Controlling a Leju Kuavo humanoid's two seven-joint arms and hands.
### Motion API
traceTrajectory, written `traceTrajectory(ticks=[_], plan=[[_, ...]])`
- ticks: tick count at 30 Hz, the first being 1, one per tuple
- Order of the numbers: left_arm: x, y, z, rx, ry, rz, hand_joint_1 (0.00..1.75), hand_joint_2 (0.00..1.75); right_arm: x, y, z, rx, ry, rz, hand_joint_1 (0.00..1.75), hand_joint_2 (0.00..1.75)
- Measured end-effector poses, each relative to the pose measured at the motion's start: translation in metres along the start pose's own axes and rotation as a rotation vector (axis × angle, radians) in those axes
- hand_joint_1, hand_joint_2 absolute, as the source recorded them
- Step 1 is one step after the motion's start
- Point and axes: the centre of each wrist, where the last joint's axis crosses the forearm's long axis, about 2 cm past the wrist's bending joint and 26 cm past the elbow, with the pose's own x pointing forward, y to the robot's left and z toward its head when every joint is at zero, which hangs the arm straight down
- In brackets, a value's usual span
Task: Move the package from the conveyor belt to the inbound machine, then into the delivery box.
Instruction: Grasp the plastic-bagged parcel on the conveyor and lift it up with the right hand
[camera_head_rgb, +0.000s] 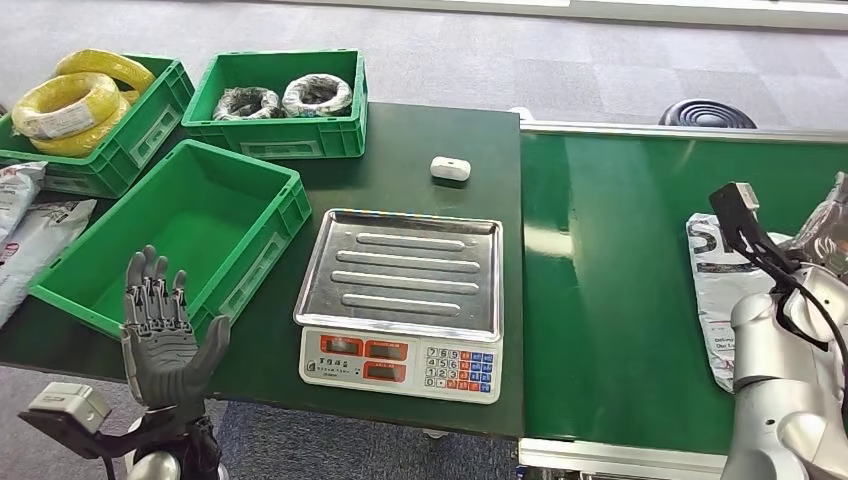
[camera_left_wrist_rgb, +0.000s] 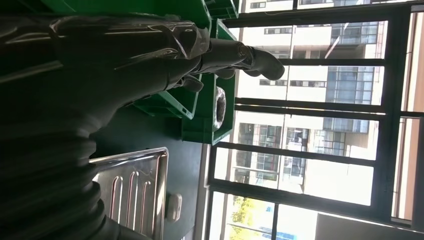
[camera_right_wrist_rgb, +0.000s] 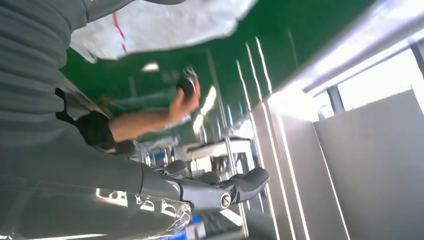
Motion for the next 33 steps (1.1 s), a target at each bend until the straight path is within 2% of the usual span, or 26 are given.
traceTrajectory(ticks=[7, 14, 19, 24, 29, 33], plan=[[0.000, 0.006, 0.002, -0.013, 0.002, -0.007, 0.00, 1.75, -0.037, 0.032, 0.017, 0.372, 0.060, -0.177, 0.00, 1.75], [0.000, 0.009, 0.001, -0.021, -0.004, -0.015, 0.00, 1.75, -0.051, 0.047, 0.030, 0.554, 0.087, -0.259, 0.00, 1.75], [0.001, 0.011, -0.005, -0.033, -0.019, -0.016, 0.00, 1.75, -0.059, 0.054, 0.038, 0.745, 0.107, -0.348, 0.00, 1.75], [0.001, 0.013, -0.008, -0.035, -0.024, -0.022, 0.00, 1.75, -0.065, 0.057, 0.043, 0.753, 0.141, -0.346, 0.00, 1.75], [0.004, 0.014, -0.007, -0.032, -0.022, -0.031, 0.00, 1.75, -0.071, 0.053, 0.040, 0.732, 0.235, -0.228, 0.00, 1.75], [0.004, 0.013, -0.008, -0.031, -0.023, -0.030, 0.00, 1.75, -0.075, 0.051, 0.038, 0.741, 0.254, -0.197, 0.00, 1.75]])
